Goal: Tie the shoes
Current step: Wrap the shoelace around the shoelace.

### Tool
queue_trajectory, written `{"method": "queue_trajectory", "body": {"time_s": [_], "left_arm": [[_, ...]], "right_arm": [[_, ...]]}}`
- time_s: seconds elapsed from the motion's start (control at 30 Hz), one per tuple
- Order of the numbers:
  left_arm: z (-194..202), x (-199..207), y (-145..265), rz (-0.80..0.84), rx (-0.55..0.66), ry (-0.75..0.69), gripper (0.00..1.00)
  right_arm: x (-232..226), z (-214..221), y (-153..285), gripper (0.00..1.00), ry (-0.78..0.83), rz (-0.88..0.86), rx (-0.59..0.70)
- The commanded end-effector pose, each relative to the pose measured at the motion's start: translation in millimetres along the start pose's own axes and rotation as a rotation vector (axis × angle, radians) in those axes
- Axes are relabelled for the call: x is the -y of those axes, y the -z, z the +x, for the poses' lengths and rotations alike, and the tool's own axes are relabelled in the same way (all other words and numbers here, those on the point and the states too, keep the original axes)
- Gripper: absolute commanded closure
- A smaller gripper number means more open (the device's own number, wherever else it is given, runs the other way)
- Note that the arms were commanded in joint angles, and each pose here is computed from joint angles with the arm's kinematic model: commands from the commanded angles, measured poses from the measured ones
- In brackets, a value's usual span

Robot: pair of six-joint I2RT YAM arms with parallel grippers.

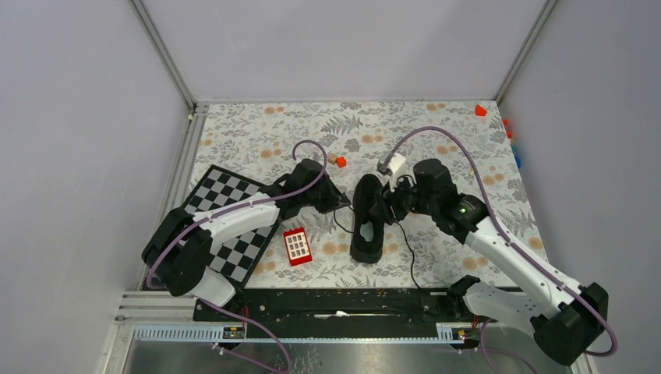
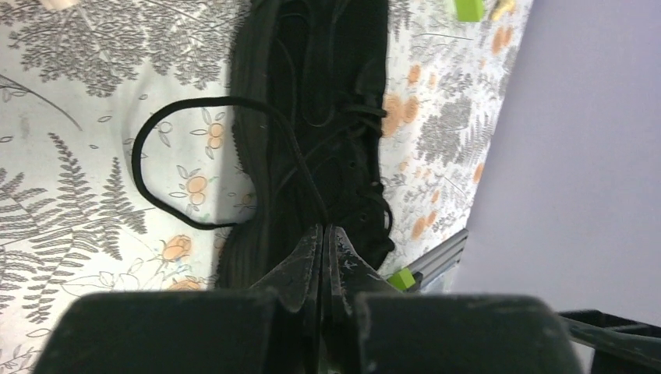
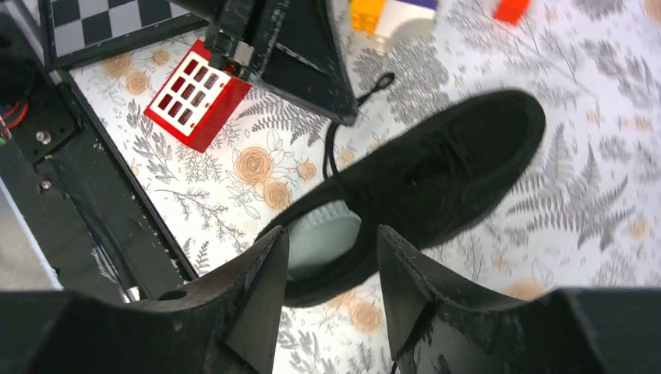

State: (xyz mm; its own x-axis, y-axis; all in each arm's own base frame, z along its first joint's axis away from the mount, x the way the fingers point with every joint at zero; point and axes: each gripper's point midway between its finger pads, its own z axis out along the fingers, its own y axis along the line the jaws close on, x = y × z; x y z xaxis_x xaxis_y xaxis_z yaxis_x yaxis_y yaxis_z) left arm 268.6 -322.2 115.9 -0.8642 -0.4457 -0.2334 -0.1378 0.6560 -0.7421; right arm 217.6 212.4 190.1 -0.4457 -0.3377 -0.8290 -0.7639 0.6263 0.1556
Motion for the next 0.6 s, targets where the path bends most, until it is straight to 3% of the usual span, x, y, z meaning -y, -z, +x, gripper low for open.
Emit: {"method": "queue_trajectory", "body": {"time_s": [0.0,0.27,0.57], "left_arm": [[-9.4,40.0,24.2,0.101,0.006,-0.002,1.0],[-5.6,57.3,30.0,0.186,-0.047,0.06,1.0],[-14.5,61.3,37.3,0.18,-0.01,0.05,1.0]], "right_arm": [[-14.0,-34.3,-20.1,0.48,0.234,-0.068,0.074],[-22.0,-31.5,-50.6,0.5,0.287,-0.141,0.033],[-28.0,-11.9,-71.7,0.5,0.274,-0.198,-0.032]]}}
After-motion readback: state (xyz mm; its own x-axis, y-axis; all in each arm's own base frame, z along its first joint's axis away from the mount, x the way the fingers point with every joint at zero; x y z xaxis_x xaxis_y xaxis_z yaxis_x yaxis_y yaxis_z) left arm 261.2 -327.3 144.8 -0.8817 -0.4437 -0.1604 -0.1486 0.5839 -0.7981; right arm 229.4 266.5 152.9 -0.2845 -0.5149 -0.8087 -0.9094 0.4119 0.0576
